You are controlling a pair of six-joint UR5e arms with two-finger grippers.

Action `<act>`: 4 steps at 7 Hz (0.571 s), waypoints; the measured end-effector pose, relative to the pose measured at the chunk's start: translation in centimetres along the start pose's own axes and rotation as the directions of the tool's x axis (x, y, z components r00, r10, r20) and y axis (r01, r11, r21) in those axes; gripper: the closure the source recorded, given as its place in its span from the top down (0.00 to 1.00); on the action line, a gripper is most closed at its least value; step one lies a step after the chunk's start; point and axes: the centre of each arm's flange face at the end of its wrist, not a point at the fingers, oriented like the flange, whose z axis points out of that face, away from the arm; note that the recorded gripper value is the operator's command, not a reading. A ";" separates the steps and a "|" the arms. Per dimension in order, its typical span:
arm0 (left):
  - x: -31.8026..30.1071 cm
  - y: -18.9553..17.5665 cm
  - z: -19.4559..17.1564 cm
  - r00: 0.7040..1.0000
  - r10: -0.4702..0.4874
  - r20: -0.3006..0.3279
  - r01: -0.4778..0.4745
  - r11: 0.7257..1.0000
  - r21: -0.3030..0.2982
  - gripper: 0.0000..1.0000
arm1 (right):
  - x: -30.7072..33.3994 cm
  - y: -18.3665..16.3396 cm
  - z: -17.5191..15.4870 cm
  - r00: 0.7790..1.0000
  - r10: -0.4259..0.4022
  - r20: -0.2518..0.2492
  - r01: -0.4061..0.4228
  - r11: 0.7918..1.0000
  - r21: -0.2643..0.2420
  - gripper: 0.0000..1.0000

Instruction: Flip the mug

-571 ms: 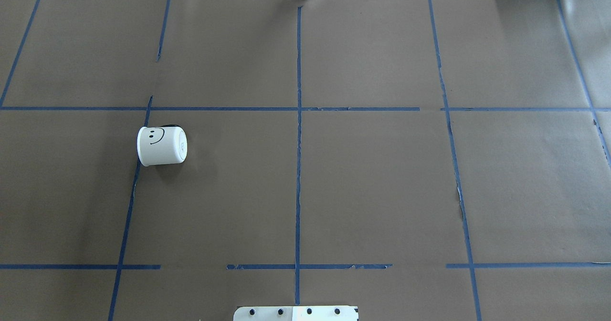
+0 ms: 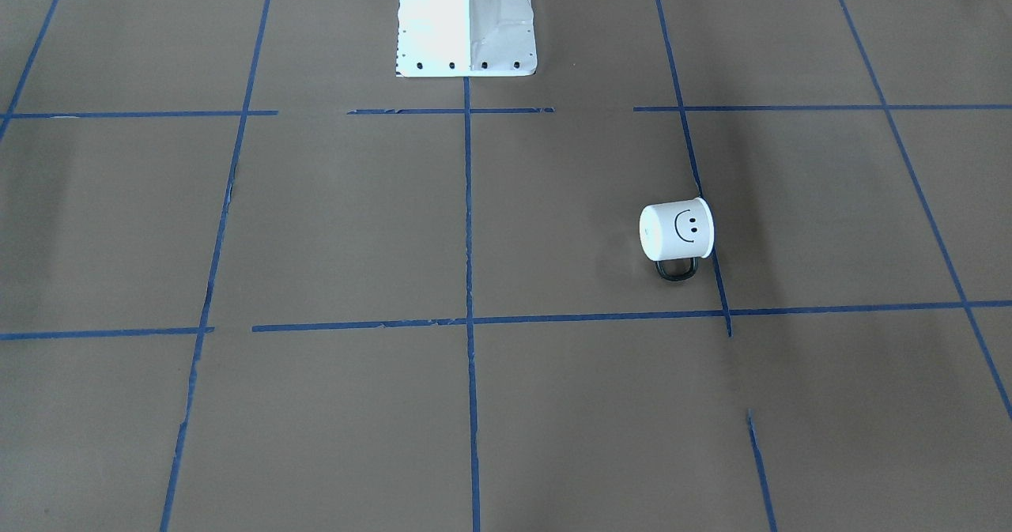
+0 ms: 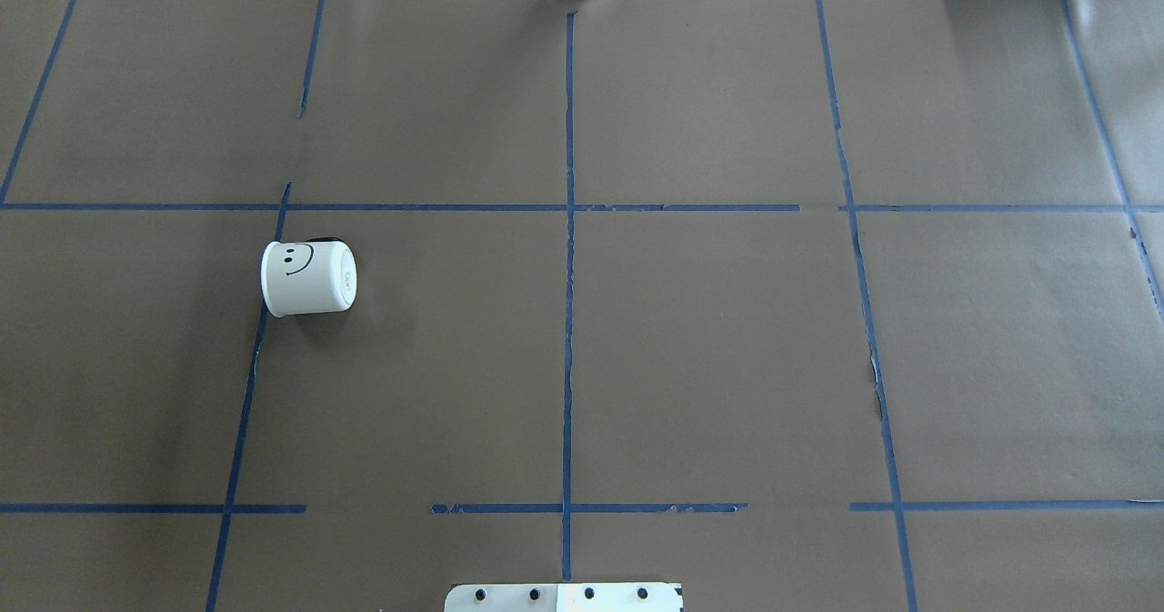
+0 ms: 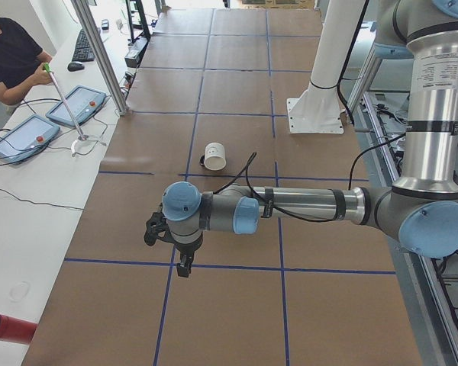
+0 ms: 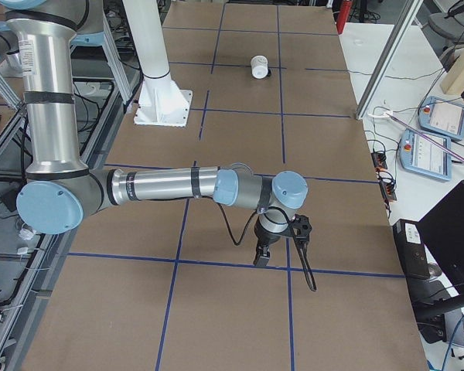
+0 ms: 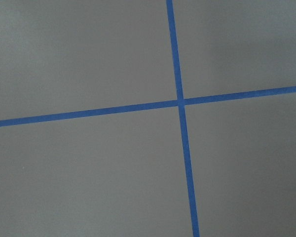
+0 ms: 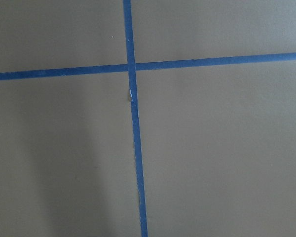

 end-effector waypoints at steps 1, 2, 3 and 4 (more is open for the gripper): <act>0.6 -0.8 -0.3 0.999 0.043 0.002 -0.044 0.998 0.051 1.00 | 0.0 0.0 0.0 1.000 0.000 0.000 0.000 1.000 0.000 1.00; 1.7 -1.5 -0.1 0.998 0.060 -0.004 -0.060 0.995 0.086 1.00 | 0.0 0.0 0.0 1.000 0.000 0.000 0.000 1.000 0.000 1.00; 4.0 -2.3 0.9 0.998 0.062 -0.033 -0.058 0.992 0.114 1.00 | 0.0 0.0 0.0 1.000 0.000 0.000 0.000 1.000 0.000 1.00; 7.1 -3.0 2.2 0.995 0.053 -0.083 -0.041 0.989 0.141 1.00 | 0.0 0.0 0.0 1.000 0.000 0.000 0.000 1.000 0.000 1.00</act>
